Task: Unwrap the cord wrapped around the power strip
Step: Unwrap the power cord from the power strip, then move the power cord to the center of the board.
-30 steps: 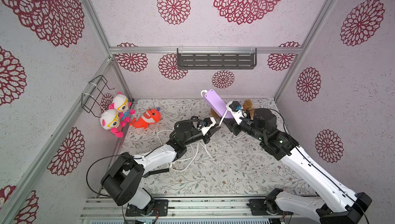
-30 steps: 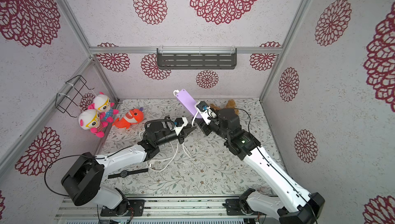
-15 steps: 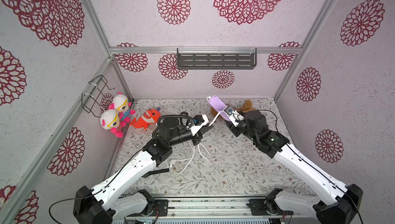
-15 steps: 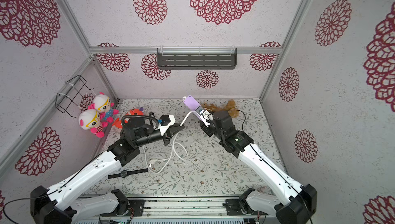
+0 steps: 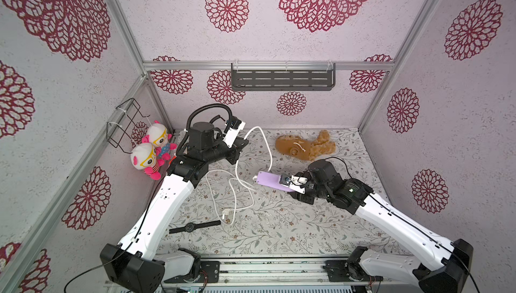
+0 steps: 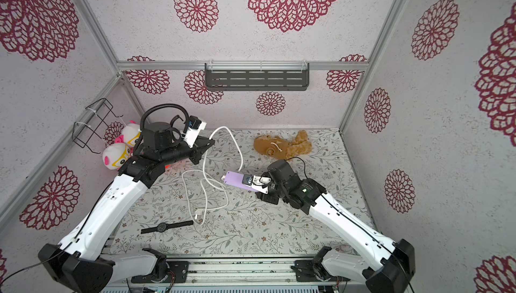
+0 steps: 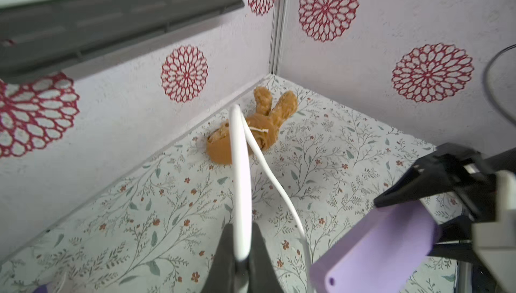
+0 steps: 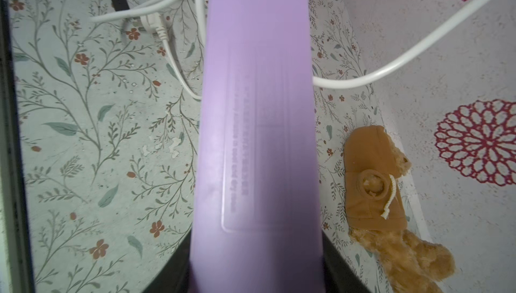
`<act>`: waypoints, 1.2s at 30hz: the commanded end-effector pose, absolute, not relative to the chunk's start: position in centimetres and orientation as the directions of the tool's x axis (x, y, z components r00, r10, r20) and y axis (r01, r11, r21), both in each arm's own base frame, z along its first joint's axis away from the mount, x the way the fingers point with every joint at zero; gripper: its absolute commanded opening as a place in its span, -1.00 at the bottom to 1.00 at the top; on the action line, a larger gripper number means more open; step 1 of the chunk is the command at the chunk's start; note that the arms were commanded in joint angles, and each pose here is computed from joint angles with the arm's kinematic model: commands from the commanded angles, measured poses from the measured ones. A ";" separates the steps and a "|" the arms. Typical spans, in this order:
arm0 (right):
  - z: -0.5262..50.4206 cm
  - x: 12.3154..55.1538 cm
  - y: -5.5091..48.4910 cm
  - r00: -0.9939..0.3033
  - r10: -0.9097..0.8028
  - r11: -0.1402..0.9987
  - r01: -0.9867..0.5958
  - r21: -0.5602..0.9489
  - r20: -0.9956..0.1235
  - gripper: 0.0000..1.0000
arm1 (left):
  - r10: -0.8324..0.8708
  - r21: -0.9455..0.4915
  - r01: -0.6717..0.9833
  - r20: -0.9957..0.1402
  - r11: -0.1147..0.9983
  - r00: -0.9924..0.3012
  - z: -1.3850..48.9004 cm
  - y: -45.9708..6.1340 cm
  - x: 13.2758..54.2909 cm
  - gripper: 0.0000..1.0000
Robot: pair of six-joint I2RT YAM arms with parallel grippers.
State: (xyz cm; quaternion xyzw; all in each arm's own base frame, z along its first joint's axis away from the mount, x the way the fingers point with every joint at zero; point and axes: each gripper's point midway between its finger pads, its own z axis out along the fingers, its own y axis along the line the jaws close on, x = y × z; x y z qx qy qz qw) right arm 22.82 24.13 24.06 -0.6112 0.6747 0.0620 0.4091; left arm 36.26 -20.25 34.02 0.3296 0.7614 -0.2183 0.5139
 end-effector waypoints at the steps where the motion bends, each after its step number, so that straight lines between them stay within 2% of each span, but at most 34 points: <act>1: 31.8 22.0 23.9 0.203 -0.618 0.341 -0.801 -0.492 -0.759 -1.00 | 0.274 -0.066 0.736 -0.902 0.674 -0.333 31.7 -19.5 36.9 -1.00; 5: 36.7 23.5 21.1 0.225 -0.493 0.559 -0.658 -0.505 -0.840 -1.00 | 0.236 -0.231 0.746 -0.854 0.625 -0.463 27.0 -20.2 37.0 -1.00; 8: 37.5 24.7 19.7 0.202 -0.477 0.632 -0.598 -0.493 -0.855 -1.00 | 0.243 -0.359 0.771 -0.806 0.526 -0.540 24.1 -22.6 35.5 -0.82; 10: 37.8 25.6 19.0 0.181 -0.481 0.673 -0.551 -0.494 -0.858 -1.00 | 0.289 -0.394 0.786 -0.774 0.476 -0.564 22.3 -24.2 34.3 -0.65; 12: 38.3 26.4 18.5 0.172 -0.486 0.702 -0.507 -0.500 -0.857 -1.00 | 0.338 -0.398 0.791 -0.746 0.465 -0.574 20.8 -24.9 33.7 -0.26; 14: 38.5 27.1 18.1 0.158 -0.497 0.719 -0.475 -0.507 -0.853 -1.00 | 0.345 -0.356 0.767 -0.736 0.534 -0.582 20.2 -24.1 34.9 0.16; 16: 38.6 27.7 17.7 0.138 -0.507 0.732 -0.453 -0.510 -0.851 -1.00 | 0.332 -0.286 0.752 -0.764 0.593 -0.552 20.7 -23.0 35.9 0.48; 17: 38.8 28.0 17.5 0.128 -0.507 0.742 -0.439 -0.507 -0.853 -1.00 | 0.326 -0.243 0.746 -0.786 0.620 -0.526 21.2 -22.4 36.4 0.71; 19: 39.0 28.6 17.0 0.097 -0.502 0.765 -0.414 -0.494 -0.859 -1.00 | 0.321 -0.143 0.721 -0.825 0.678 -0.466 22.4 -21.1 37.1 0.96; 21: 39.2 29.7 16.2 0.055 -0.497 0.795 -0.372 -0.480 -0.866 -1.00 | 0.315 -0.069 0.699 -0.858 0.712 -0.405 24.1 -20.1 37.0 0.94; 25: 38.2 31.5 14.0 -0.047 -0.491 0.841 -0.286 -0.459 -0.870 -1.00 | 0.193 -0.031 0.617 -0.936 0.786 -0.293 28.8 -17.7 36.2 0.94; 28: 36.4 32.4 12.2 -0.117 -0.449 0.877 -0.247 -0.412 -0.886 -1.00 | -0.068 -0.189 0.322 -0.934 0.928 -0.351 29.6 -12.8 37.1 0.94; 30: 34.9 32.6 11.3 -0.159 -0.412 0.899 -0.231 -0.372 -0.897 -1.00 | -0.333 -0.389 0.038 -0.831 0.920 -0.445 26.7 -9.0 37.1 0.94; 32: 34.1 32.4 10.7 -0.186 -0.386 0.913 -0.216 -0.346 -0.903 -1.00 | -0.484 -0.494 -0.136 -0.696 0.859 -0.531 22.9 -7.5 36.2 0.94; 36: 33.5 31.5 9.5 -0.229 -0.339 0.937 -0.174 -0.304 -0.913 -1.00 | -0.606 -0.479 -0.385 -0.501 0.789 -0.618 16.9 -6.2 33.1 0.95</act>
